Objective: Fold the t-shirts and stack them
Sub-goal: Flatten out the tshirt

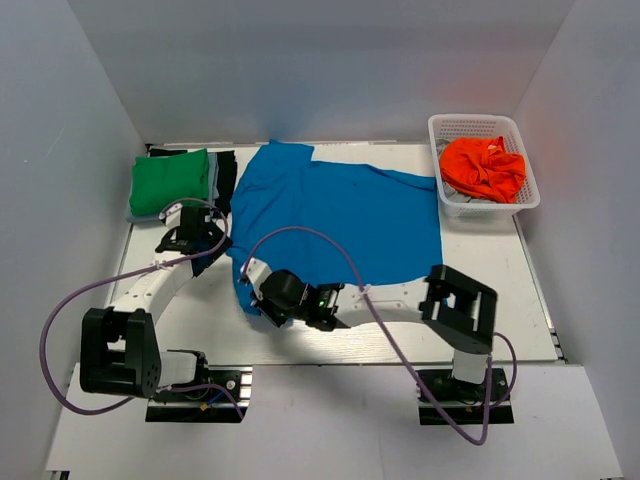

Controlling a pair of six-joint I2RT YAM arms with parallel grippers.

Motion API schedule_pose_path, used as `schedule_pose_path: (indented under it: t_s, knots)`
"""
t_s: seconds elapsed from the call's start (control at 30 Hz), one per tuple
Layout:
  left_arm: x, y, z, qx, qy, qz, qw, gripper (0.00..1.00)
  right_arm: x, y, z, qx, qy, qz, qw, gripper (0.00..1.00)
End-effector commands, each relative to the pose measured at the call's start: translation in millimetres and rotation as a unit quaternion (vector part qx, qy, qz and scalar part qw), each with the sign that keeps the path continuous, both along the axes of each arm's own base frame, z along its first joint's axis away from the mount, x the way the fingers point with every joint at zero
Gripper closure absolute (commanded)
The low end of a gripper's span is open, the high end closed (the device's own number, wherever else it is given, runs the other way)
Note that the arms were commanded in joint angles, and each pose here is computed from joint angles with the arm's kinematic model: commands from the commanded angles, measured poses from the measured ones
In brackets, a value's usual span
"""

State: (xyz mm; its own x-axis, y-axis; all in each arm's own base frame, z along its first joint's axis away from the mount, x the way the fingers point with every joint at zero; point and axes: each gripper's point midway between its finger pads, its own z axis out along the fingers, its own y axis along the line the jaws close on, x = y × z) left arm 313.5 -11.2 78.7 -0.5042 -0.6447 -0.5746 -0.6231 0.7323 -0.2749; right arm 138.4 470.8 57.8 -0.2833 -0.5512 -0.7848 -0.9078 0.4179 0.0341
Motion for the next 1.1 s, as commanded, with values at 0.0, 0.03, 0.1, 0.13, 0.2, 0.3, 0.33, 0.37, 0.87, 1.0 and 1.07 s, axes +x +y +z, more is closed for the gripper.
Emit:
schedule_pose_path:
  t_s: [0.0, 0.03, 0.1, 0.13, 0.2, 0.3, 0.33, 0.37, 0.87, 1.0, 1.07]
  knots:
    - [17.1, -16.8, 1.6, -0.024, -0.039, -0.055, 0.997, 0.20, 15.9, 6.9, 72.4, 0.094, -0.006, -0.056, 0.994, 1.00]
    - [19.1, -21.9, 3.3, -0.025, -0.045, -0.068, 0.996, 0.23, 24.7, 1.5, 76.8, 0.095, -0.010, -0.072, 0.993, 1.00]
    - [19.9, -32.4, 0.2, -0.038, -0.047, -0.085, 0.995, 0.23, 33.3, -2.2, 103.9, 0.123, -0.011, -0.094, 0.988, 1.00]
    - [19.3, -35.0, -1.7, -0.041, -0.048, -0.095, 0.994, 0.24, 40.5, -8.3, 105.2, 0.119, -0.011, -0.106, 0.987, 1.00]
    - [20.8, -45.6, -5.8, -0.063, -0.057, -0.114, 0.990, 0.26, 53.1, -11.7, 127.9, 0.139, -0.015, -0.120, 0.983, 1.00]
    - [24.0, -49.8, -8.1, -0.071, -0.068, -0.122, 0.988, 0.26, 60.3, -17.3, 136.5, 0.128, -0.009, -0.124, 0.984, 1.00]
    - [25.5, -52.7, -6.2, -0.076, -0.072, -0.127, 0.986, 0.26, 60.3, -18.0, 139.9, 0.129, -0.010, -0.122, 0.984, 1.00]
    - [28.6, -54.7, -6.3, -0.080, -0.077, -0.131, 0.985, 0.26, 59.4, -17.5, 142.9, 0.131, -0.008, -0.114, 0.985, 1.00]
    - [44.5, -71.4, -35.3, -0.109, -0.040, -0.159, 0.980, 0.80, 73.4, -22.3, 218.6, 0.203, -0.053, -0.103, 0.972, 1.00]
    - [51.0, -63.6, -34.5, -0.091, -0.031, -0.143, 0.985, 1.00, 72.0, -31.8, 231.9, 0.214, -0.058, -0.107, 0.969, 1.00]
    - [51.5, -62.3, -34.5, -0.091, -0.031, -0.136, 0.986, 1.00, 72.6, -35.6, 238.0, 0.219, -0.061, -0.113, 0.967, 1.00]
